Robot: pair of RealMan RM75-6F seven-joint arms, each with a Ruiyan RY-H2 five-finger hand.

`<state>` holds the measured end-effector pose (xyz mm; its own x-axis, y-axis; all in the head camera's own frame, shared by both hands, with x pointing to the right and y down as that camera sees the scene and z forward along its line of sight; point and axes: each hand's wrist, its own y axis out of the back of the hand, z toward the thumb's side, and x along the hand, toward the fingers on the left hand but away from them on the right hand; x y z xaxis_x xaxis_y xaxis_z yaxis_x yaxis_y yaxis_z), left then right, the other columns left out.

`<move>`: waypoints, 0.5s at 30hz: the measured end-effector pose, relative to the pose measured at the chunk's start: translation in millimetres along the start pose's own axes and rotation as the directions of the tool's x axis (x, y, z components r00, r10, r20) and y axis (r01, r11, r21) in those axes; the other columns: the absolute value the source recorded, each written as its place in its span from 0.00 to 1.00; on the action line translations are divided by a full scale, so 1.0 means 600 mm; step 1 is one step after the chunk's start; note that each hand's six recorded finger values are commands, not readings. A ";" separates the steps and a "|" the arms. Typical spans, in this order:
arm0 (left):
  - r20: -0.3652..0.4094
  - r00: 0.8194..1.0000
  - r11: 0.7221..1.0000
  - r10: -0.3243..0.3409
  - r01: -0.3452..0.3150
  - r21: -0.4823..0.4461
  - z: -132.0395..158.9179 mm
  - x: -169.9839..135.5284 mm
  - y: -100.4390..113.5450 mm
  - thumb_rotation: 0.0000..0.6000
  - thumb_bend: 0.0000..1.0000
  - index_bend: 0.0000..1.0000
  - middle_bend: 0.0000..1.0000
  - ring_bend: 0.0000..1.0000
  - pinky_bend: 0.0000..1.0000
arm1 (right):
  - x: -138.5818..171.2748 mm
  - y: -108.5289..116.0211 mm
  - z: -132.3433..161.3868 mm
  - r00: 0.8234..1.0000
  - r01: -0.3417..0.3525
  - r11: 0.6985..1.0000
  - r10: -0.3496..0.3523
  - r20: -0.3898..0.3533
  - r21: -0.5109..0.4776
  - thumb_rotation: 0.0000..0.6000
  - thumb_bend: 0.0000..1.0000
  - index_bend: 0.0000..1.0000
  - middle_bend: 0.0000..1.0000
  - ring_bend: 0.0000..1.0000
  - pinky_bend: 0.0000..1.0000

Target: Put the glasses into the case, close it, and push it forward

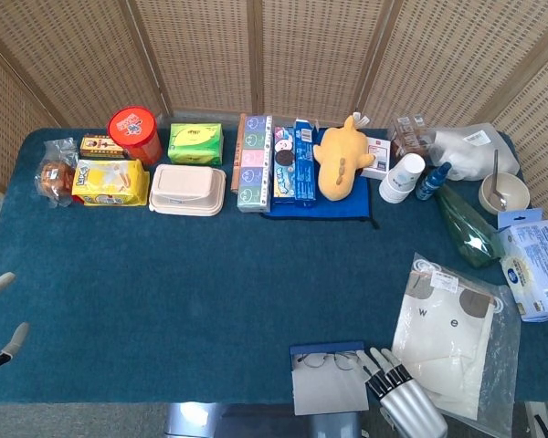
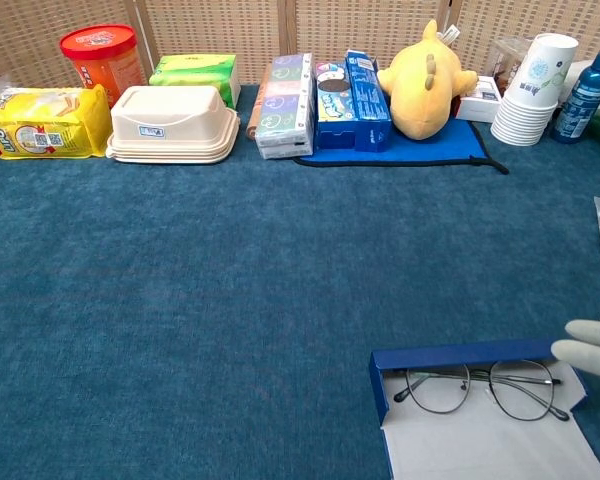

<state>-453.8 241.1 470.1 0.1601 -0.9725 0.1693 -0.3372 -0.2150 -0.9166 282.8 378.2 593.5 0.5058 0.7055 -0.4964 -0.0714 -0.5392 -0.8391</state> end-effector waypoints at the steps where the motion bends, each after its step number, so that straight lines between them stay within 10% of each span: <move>1: 0.001 1.000 1.000 0.001 -0.001 0.001 0.000 -0.002 0.000 1.00 0.32 0.14 0.04 0.00 0.00 | 0.002 -0.004 0.001 1.000 -0.002 1.000 0.002 -0.001 0.002 1.00 0.23 0.00 0.05 0.00 0.15; 15: 0.014 1.000 1.000 0.009 -0.009 0.008 -0.004 -0.033 0.011 1.00 0.32 0.14 0.04 0.00 0.00 | 0.030 -0.054 0.016 1.000 0.012 0.999 -0.012 -0.007 -0.053 1.00 0.25 0.00 0.05 0.00 0.15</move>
<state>-461.4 258.9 461.3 0.1705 -0.9729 0.1559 -0.3315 -0.2057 -0.9208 285.8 413.0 609.5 0.5124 0.7090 -0.4845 -0.0195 -0.5544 -0.8320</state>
